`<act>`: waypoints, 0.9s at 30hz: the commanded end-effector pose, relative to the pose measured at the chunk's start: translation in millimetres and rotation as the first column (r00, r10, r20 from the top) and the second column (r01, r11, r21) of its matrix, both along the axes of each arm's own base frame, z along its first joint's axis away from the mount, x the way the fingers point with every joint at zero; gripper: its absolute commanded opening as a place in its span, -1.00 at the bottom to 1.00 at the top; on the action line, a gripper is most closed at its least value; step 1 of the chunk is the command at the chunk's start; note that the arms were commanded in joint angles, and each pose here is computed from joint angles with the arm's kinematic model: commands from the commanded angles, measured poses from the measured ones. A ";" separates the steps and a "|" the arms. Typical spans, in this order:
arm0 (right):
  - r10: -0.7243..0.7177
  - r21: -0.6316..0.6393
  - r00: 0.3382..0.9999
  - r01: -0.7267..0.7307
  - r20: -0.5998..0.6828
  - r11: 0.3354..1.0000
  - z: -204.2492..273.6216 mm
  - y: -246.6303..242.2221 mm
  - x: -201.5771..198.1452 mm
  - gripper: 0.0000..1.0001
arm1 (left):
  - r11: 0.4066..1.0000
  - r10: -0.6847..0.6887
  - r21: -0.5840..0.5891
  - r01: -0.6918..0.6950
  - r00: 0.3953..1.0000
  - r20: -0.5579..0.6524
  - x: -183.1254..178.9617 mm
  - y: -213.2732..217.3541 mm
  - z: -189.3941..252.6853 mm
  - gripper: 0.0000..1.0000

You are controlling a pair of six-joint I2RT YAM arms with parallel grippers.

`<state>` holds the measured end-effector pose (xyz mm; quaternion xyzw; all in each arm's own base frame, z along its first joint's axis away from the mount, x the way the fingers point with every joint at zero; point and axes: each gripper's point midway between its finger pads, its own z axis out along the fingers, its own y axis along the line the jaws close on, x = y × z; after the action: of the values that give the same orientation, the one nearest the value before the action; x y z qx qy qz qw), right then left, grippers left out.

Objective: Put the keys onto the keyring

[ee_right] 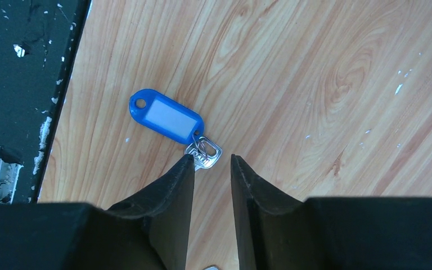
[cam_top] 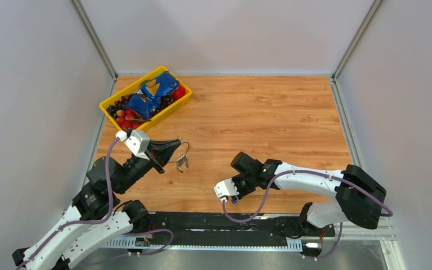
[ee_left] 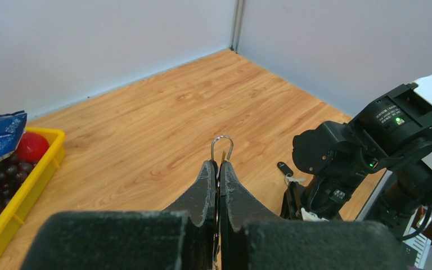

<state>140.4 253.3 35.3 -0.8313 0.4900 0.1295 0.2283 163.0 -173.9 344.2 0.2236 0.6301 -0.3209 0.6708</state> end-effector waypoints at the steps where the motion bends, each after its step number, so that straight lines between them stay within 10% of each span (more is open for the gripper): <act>1: 0.043 0.072 0.999 -0.042 -0.002 0.997 13.1 19.3 2.7 -0.32 | 0.999 -0.008 -0.037 0.009 1.000 0.023 -2.4 0.6 10.6 -0.99; 27: 0.048 0.054 0.998 -0.046 -0.038 0.997 5.2 20.1 -0.1 -0.52 | 1.000 -0.004 -0.030 0.004 1.000 0.030 -2.6 2.5 9.9 -0.99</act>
<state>136.8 255.2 28.0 -0.8321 0.4907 0.1456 0.2135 162.2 -172.5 344.6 0.2228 0.6286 -0.3210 0.6725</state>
